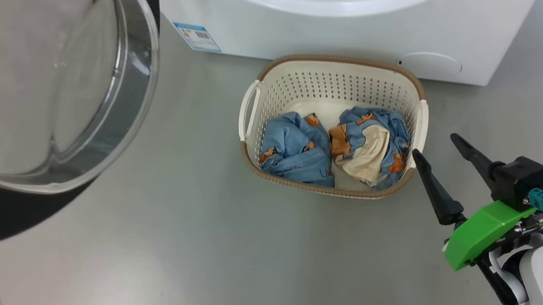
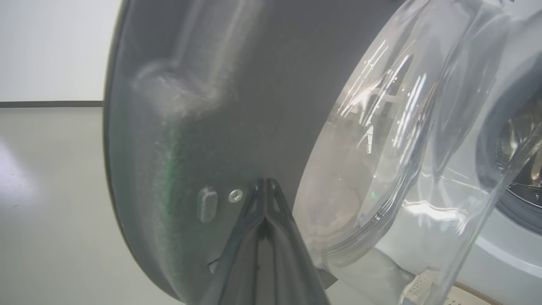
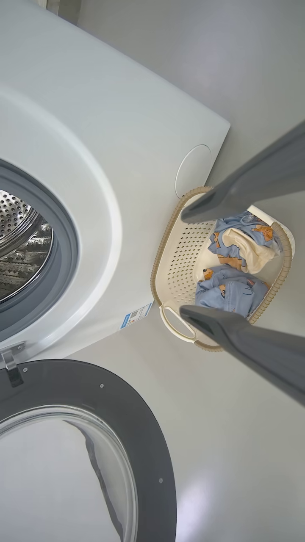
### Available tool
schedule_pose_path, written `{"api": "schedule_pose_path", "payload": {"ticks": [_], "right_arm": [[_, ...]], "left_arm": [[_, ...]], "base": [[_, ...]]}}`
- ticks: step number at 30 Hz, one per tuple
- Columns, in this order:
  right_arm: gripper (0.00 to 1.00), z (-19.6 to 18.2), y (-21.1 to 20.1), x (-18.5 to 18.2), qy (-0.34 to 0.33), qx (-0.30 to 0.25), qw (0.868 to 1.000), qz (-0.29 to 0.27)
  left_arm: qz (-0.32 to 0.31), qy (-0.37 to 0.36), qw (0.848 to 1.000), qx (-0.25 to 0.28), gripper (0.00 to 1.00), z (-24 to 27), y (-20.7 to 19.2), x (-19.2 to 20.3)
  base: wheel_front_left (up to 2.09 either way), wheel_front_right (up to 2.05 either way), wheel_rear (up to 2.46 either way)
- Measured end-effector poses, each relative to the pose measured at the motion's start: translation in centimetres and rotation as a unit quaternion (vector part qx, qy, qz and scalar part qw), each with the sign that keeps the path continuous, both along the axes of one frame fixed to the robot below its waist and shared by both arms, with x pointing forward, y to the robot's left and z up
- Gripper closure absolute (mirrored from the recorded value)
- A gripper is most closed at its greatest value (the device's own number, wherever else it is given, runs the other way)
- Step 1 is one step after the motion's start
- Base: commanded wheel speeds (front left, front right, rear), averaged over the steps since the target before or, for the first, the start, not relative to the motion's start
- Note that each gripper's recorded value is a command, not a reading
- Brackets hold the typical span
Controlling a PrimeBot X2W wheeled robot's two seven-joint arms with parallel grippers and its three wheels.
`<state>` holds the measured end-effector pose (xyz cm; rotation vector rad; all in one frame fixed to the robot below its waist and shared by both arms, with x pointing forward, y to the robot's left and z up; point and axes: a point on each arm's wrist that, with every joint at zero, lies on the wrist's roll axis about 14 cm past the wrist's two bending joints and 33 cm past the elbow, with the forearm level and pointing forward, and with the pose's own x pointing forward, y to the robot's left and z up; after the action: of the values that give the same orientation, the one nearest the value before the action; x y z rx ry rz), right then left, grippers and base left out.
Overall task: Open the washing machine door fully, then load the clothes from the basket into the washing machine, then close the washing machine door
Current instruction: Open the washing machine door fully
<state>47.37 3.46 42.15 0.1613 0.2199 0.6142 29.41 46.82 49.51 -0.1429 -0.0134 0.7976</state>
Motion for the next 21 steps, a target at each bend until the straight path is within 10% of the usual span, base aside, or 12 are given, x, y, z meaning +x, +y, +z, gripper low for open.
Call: {"api": "schedule_pose_path", "payload": {"ticks": [21], "right_arm": [[0.00, -2.9, -1.4, 1.8, 0.019, -0.033, 0.999, -0.005]], "left_arm": [[0.047, 0.037, 0.998, 0.009, 1.00, 0.1, 4.9, 1.0]], "base": [[0.00, 0.00, 0.00]]}}
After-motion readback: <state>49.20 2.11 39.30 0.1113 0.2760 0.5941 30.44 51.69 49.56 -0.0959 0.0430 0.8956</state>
